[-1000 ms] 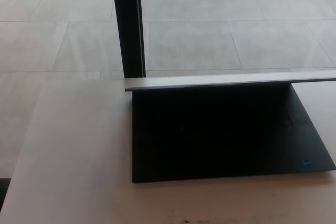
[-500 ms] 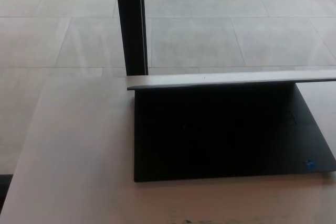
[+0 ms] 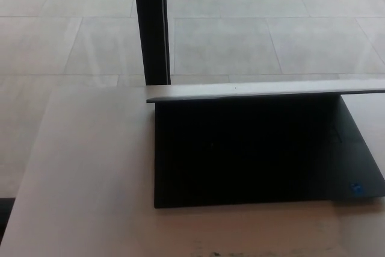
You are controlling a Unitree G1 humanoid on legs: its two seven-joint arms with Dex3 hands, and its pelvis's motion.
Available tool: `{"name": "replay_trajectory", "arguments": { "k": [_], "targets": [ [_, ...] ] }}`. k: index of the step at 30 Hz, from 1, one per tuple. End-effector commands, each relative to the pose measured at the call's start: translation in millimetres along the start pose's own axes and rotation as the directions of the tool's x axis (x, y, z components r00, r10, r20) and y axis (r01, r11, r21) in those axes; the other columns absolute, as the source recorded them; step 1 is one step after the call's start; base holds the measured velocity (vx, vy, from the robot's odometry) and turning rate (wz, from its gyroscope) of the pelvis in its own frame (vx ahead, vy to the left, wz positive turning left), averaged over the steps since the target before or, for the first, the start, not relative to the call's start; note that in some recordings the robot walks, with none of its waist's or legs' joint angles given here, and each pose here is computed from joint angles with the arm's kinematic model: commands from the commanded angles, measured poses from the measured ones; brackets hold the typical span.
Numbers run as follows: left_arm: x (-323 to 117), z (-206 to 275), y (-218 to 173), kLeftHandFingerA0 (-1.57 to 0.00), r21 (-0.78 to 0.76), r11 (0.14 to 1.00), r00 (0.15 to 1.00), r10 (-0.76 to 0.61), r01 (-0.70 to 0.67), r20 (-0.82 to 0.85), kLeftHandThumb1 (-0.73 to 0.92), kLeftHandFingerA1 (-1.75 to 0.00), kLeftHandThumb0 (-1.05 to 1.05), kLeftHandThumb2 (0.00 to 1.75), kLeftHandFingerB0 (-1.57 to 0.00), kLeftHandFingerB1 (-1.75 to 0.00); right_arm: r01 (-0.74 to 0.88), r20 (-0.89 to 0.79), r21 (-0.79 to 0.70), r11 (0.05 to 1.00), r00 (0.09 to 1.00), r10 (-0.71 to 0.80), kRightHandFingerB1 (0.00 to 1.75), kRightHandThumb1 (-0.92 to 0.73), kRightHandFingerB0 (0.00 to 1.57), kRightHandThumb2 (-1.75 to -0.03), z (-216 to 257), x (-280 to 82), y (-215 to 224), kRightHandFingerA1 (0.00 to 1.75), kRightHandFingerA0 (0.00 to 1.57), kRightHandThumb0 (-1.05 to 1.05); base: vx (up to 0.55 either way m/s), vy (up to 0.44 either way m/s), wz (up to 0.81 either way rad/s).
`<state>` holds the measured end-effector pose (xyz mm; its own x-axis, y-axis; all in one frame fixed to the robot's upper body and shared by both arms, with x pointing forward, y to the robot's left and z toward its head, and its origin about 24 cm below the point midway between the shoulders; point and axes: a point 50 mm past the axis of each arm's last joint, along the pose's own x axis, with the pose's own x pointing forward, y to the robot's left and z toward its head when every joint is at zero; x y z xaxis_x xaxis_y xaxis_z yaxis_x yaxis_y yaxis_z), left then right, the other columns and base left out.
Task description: The robot uses its right hand to push down on the lid of a laptop kept in the middle of the desk to close it
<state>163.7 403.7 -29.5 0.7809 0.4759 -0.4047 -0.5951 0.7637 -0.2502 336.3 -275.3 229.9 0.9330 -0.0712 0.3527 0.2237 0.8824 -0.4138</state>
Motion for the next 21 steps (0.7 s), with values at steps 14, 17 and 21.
{"name": "replay_trajectory", "arguments": {
  "k": [14, 17, 21],
  "targets": [
    [3.2, 15.5, -0.5, -0.22, 0.014, 1.000, 0.999, -0.013, 0.012, 0.048, 0.73, -0.89, -1.05, 0.76, -0.17, -1.18, -0.499, -0.189, -0.730, 0.467, 0.803, 0.565, 0.34, -0.92, 0.15, -0.76, -38.5, -23.1, 91.5, 0.56, 0.16, -0.94, 0.00, 0.000, 0.00],
    [3.3, 16.1, -0.3, -0.22, 0.018, 1.000, 0.999, -0.011, 0.010, 0.047, 0.74, -0.87, -1.05, 0.76, -0.15, -1.18, -0.520, -0.242, -0.762, 0.385, 0.781, 0.576, 0.34, -0.91, 0.11, -0.80, -45.7, -25.6, 94.7, 0.53, 0.15, -0.97, 0.00, 0.000, 0.00],
    [4.2, 17.8, -1.2, -0.23, 0.027, 1.000, 0.999, -0.014, 0.013, 0.051, 0.73, -0.89, -1.05, 0.77, -0.15, -1.19, -0.538, -0.295, -0.769, 0.345, 0.778, 0.555, 0.32, -0.91, 0.20, -0.76, -59.8, -26.6, 93.5, 0.51, 0.19, -0.93, 0.00, 0.000, 0.00]
  ]
}}
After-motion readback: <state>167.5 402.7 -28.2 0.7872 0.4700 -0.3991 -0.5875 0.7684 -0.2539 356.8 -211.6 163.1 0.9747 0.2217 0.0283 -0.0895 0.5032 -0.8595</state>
